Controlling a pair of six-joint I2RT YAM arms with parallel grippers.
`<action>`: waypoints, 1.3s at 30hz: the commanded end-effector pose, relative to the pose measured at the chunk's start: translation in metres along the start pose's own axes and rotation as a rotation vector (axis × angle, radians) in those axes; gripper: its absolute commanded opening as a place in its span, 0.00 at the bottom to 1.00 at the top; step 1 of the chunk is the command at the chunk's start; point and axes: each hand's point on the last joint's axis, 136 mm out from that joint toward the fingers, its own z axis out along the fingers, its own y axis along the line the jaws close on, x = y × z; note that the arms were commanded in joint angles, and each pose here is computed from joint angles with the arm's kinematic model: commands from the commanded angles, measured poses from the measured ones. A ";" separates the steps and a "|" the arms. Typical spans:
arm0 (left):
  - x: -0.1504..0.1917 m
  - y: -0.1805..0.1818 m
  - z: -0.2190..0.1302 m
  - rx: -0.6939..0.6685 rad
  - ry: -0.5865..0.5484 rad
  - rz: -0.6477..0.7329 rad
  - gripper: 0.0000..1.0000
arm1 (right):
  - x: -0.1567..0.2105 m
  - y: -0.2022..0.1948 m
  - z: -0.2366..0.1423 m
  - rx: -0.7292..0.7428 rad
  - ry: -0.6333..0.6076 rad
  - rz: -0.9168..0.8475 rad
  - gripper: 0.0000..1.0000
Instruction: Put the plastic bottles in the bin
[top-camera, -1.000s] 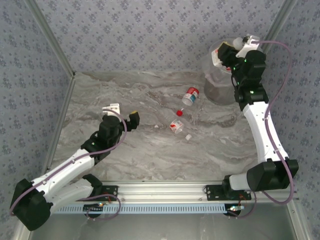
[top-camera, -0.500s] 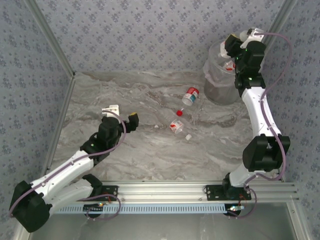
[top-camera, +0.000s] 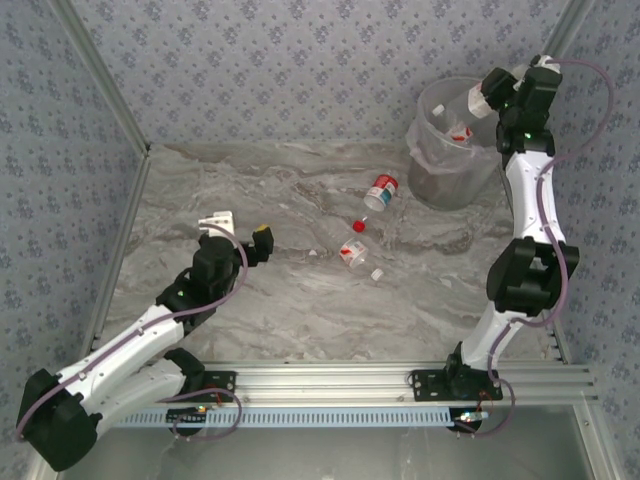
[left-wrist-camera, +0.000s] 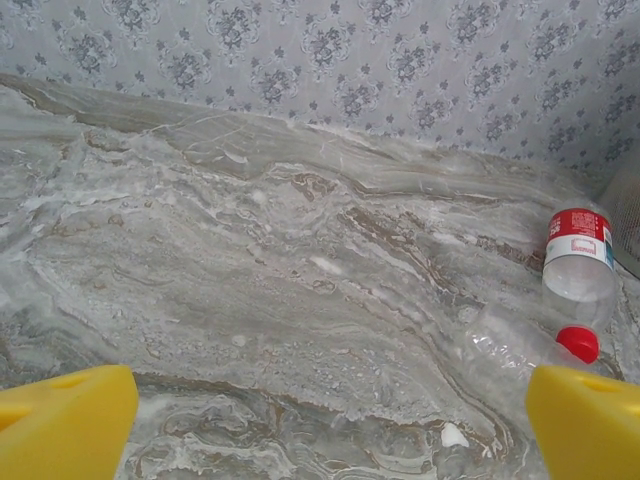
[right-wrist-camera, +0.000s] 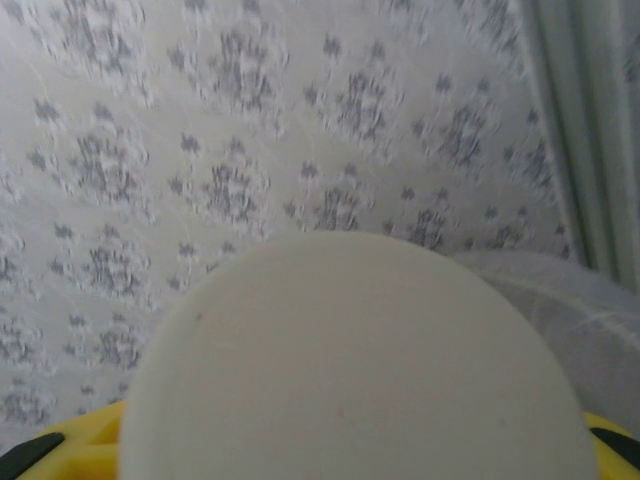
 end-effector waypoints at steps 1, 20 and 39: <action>-0.001 0.006 -0.003 -0.020 -0.011 -0.004 1.00 | 0.020 0.016 0.002 -0.088 0.123 0.013 0.22; 0.004 0.012 -0.004 -0.035 -0.009 -0.016 0.99 | 0.040 0.030 -0.002 -0.106 0.260 -0.112 0.88; 0.013 0.011 0.006 -0.042 0.036 -0.023 0.99 | 0.037 0.087 -0.081 -0.244 0.217 -0.191 1.00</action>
